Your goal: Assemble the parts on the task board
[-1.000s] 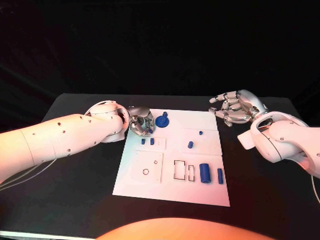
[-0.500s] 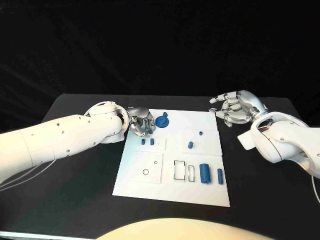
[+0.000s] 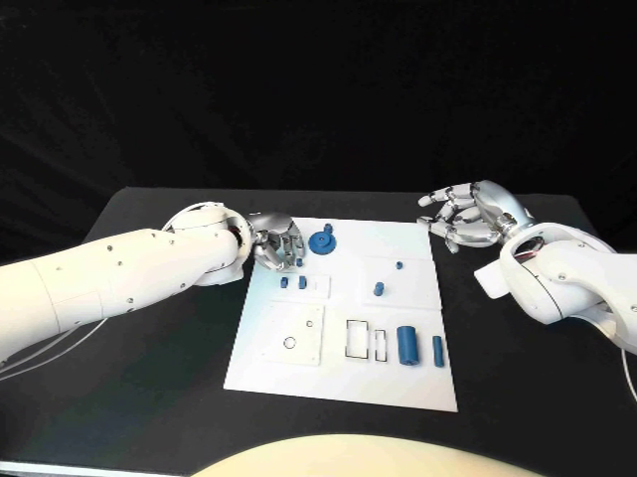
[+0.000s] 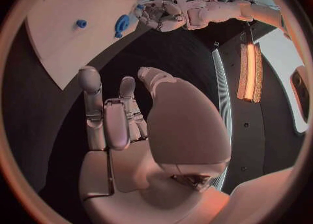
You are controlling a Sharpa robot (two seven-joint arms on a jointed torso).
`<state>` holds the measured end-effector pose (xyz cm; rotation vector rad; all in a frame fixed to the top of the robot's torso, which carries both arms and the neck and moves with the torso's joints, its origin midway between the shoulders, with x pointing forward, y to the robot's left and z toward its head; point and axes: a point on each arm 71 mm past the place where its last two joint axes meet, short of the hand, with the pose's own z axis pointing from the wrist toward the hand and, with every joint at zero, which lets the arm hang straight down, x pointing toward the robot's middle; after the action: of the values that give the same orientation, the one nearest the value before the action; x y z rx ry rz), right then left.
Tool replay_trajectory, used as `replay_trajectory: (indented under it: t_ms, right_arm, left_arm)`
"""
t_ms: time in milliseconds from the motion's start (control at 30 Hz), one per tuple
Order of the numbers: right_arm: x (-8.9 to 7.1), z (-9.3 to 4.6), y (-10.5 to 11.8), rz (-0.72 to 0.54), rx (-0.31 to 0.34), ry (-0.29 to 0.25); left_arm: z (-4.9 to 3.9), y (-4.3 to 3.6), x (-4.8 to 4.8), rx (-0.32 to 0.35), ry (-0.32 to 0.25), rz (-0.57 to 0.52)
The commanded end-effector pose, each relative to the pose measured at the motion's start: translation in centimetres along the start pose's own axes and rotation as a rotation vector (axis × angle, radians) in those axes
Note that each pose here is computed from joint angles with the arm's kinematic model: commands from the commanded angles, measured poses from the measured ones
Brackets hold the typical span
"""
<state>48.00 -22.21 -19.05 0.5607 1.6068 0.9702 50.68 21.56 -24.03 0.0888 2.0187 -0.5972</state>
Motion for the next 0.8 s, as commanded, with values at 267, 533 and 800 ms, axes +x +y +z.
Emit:
replay_trajectory:
  t_ms: [267,533,800]
  right_arm:
    - [0.8,0.3,-0.5,-0.294,-0.039,0.172]
    - [1.9,0.7,-0.3,-0.622,-0.102,0.220]
    - [3.5,1.2,-0.6,-0.795,-0.115,0.221]
  left_arm:
    - [-1.37,1.75,-1.36,-0.014,-0.052,-0.121]
    - [-3.10,2.61,-3.79,0.099,-0.218,-0.497]
    - [-4.53,2.56,-5.04,0.252,-0.315,-0.943]
